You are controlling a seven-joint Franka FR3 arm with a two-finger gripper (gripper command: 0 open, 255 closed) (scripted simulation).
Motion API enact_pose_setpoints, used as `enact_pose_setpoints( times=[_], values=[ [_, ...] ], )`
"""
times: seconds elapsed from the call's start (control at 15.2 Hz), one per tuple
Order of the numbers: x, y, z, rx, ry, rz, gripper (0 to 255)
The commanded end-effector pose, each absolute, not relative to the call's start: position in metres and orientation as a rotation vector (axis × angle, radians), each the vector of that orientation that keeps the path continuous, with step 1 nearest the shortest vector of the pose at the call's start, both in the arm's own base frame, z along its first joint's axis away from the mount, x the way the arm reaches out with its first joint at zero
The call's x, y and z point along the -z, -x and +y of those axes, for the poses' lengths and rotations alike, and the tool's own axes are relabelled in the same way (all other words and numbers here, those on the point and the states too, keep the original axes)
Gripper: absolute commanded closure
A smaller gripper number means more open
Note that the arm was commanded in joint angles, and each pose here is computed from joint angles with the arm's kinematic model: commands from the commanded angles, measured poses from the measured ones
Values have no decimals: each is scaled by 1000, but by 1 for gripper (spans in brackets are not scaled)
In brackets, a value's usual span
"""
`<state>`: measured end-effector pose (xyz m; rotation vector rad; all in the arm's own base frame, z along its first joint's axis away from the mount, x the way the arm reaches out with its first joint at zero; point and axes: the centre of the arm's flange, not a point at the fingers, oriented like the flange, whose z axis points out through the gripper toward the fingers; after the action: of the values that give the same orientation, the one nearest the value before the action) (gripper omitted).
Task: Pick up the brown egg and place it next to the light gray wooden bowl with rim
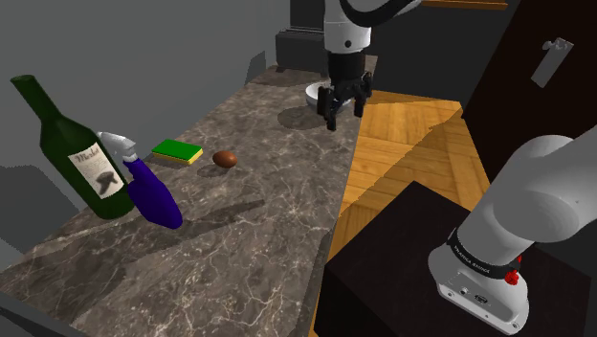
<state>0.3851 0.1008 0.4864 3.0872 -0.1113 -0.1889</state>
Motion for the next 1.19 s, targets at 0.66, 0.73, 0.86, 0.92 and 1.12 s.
enact_pose_setpoints(
  times=[0.66, 0.73, 0.86, 0.92, 1.12],
  values=[
    [-431, -489, 212, 115, -3050, -260, 0],
    [-426, -498, 220, 109, -3046, -272, 0],
    [-417, -517, 237, 97, -3038, -296, 0],
    [-412, -526, 244, 91, -3035, -308, 0],
    [-398, -554, 268, 73, -3023, -344, 0]
  ],
)
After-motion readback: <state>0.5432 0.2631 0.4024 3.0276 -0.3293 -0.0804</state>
